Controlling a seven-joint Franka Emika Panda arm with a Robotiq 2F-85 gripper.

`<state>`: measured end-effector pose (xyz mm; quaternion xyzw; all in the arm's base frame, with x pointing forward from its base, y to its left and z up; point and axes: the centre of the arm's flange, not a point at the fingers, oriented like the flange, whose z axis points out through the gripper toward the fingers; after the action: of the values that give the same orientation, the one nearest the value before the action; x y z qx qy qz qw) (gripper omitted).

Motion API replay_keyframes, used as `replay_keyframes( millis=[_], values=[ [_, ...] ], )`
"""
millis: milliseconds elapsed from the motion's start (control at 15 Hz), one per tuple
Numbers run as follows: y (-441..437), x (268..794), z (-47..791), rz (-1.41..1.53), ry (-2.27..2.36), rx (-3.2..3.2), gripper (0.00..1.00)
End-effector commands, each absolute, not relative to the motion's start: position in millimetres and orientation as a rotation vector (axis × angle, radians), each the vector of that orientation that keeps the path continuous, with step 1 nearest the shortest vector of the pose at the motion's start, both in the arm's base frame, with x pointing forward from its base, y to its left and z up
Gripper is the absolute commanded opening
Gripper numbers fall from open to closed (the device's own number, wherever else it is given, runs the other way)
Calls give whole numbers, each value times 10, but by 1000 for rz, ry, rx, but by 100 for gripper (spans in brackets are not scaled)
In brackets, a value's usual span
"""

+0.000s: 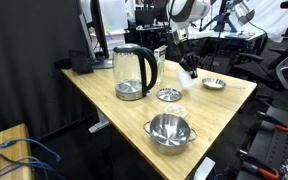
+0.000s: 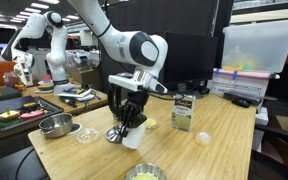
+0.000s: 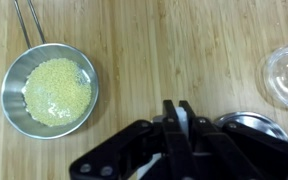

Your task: Pour the contents from the white cup into the glass cup then put the white cup on the table

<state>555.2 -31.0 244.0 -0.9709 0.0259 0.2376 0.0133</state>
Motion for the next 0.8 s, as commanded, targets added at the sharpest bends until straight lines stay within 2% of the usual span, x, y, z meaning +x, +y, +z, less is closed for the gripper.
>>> replay_keyframes(
  millis=[0, 67, 133, 200, 267, 467, 733],
  values=[
    [-333, 5606, 2210, 721, 64, -2994, 2],
    [-336, 5605, 2196, 730, 53, -3001, 2],
    [-342, 5611, 2256, 722, 43, -3006, 34],
    [-344, 5622, 2314, 714, 36, -3006, 35],
    [-320, 5604, 2319, 732, 61, -3016, 15],
    [-321, 5604, 2313, 733, 53, -3015, 35],
    [-321, 5603, 2312, 733, 52, -3014, 35]
  ],
)
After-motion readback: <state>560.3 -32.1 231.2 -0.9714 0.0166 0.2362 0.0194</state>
